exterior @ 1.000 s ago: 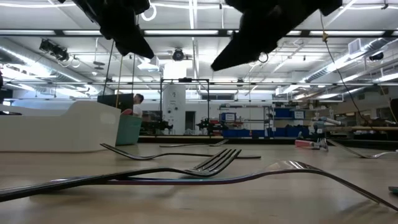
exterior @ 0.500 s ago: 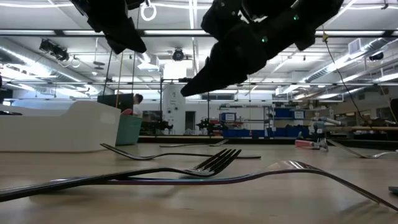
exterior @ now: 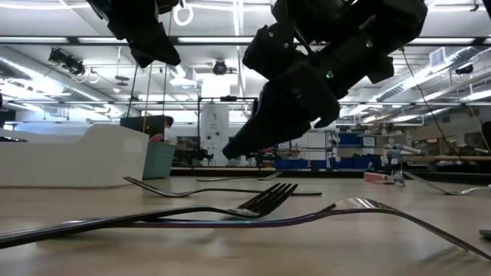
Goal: Sort silverware by color (type)
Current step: Put the black fork into the black bin
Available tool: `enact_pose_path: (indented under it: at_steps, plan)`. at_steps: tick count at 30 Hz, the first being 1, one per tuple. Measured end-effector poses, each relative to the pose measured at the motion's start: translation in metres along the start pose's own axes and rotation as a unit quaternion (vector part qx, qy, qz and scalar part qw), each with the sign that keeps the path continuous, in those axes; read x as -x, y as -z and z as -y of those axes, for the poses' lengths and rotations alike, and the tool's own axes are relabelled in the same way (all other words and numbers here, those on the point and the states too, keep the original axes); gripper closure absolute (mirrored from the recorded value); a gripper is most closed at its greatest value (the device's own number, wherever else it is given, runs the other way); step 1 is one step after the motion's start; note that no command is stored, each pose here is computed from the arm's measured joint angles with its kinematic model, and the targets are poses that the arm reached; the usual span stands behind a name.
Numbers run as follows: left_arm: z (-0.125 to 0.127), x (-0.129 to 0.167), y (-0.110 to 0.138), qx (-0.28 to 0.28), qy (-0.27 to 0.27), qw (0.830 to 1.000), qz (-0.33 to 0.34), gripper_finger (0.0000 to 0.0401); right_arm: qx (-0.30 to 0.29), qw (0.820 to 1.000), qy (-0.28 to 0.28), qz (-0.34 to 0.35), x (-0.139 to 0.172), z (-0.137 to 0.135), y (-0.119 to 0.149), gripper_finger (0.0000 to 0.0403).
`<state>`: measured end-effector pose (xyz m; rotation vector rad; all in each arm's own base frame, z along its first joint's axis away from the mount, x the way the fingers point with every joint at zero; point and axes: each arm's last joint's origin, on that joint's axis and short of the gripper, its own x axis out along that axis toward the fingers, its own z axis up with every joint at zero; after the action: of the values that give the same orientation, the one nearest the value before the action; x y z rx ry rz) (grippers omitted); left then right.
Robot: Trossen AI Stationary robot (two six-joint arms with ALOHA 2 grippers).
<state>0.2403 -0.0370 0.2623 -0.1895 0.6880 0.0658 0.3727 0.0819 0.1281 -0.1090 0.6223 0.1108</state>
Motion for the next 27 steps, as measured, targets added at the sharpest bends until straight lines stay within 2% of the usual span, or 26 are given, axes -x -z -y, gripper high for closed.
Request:
enact_pose_path:
  at_steps: [12,27]
  plan:
    - [0.001,0.0,-0.004,-0.001,0.001,1.0,0.022,0.0346,-0.003,0.999,-0.039,-0.008,-0.014,-0.007,0.014,0.0254]
    - [0.001,-0.001,-0.006,-0.014,0.003,0.999,0.032,0.0346,-0.012,0.999,-0.03,0.006,-0.016,0.009,0.011,0.0254]
